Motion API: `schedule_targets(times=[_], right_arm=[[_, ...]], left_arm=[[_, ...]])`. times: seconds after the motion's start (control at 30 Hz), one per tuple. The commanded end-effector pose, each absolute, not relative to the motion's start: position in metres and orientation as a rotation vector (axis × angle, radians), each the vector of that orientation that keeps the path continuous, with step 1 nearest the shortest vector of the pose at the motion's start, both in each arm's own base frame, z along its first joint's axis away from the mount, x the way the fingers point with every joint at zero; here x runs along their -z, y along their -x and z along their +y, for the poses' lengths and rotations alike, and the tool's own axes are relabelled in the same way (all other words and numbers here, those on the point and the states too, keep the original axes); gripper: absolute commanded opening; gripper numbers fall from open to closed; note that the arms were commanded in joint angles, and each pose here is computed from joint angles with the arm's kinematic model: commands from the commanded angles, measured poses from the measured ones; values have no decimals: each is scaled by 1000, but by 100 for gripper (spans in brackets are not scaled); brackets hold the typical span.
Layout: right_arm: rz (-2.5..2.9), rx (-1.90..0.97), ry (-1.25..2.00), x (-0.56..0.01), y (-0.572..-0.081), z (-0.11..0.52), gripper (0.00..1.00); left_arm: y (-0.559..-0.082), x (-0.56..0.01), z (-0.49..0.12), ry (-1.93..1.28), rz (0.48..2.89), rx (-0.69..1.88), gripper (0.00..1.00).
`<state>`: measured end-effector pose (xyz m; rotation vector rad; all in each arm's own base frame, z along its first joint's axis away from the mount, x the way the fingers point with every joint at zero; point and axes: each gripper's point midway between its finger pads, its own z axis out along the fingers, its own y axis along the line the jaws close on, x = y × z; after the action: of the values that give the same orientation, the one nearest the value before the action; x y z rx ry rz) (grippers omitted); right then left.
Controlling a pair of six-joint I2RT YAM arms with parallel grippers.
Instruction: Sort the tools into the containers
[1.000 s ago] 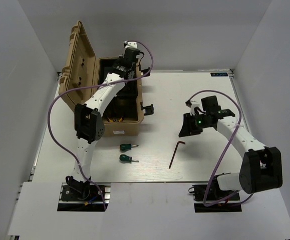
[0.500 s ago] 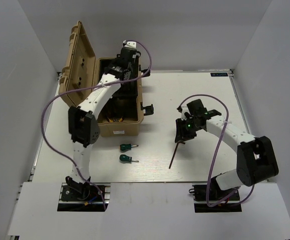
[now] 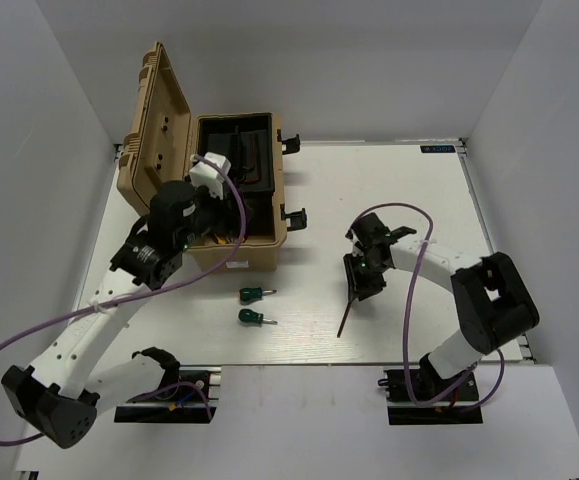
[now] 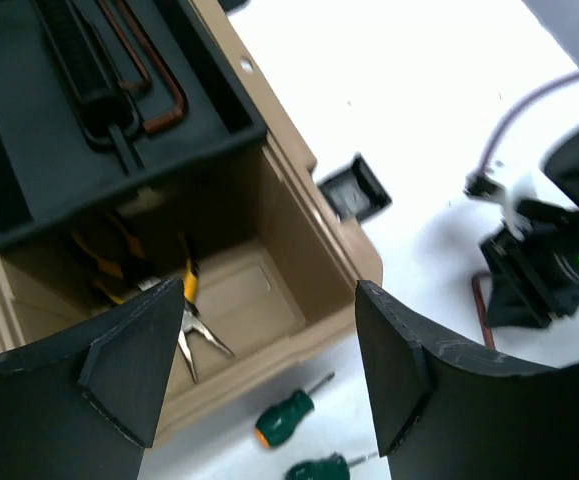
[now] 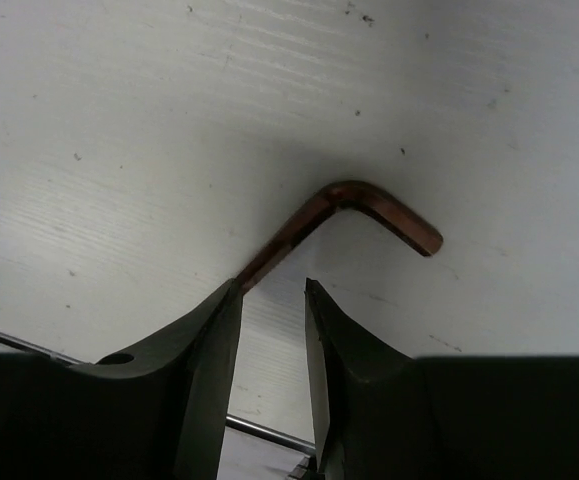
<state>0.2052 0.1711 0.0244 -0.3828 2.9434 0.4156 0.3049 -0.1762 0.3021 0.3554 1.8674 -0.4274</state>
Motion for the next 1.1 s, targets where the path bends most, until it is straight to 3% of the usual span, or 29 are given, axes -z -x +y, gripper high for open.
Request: schedule_targets(times=[0.0, 0.5, 0.73, 0.93, 1.07], right_arm=[[2975, -364, 346, -18, -215, 180, 38], [3072, -160, 357, 17, -215, 184, 40], [2990, 143, 348, 26, -228, 161, 26], [3011, 148, 355, 33, -222, 162, 8], [3014, 103, 355, 29, -224, 165, 4]], left_arm=[[-291, -282, -182, -420, 1889, 478, 79], [-257, -249, -171, -431, 1926, 508, 79], [-241, -244, -162, -430, 1916, 510, 79], [-232, -247, -158, -433, 1893, 525, 79], [-225, -252, -163, -468, 1869, 562, 79]])
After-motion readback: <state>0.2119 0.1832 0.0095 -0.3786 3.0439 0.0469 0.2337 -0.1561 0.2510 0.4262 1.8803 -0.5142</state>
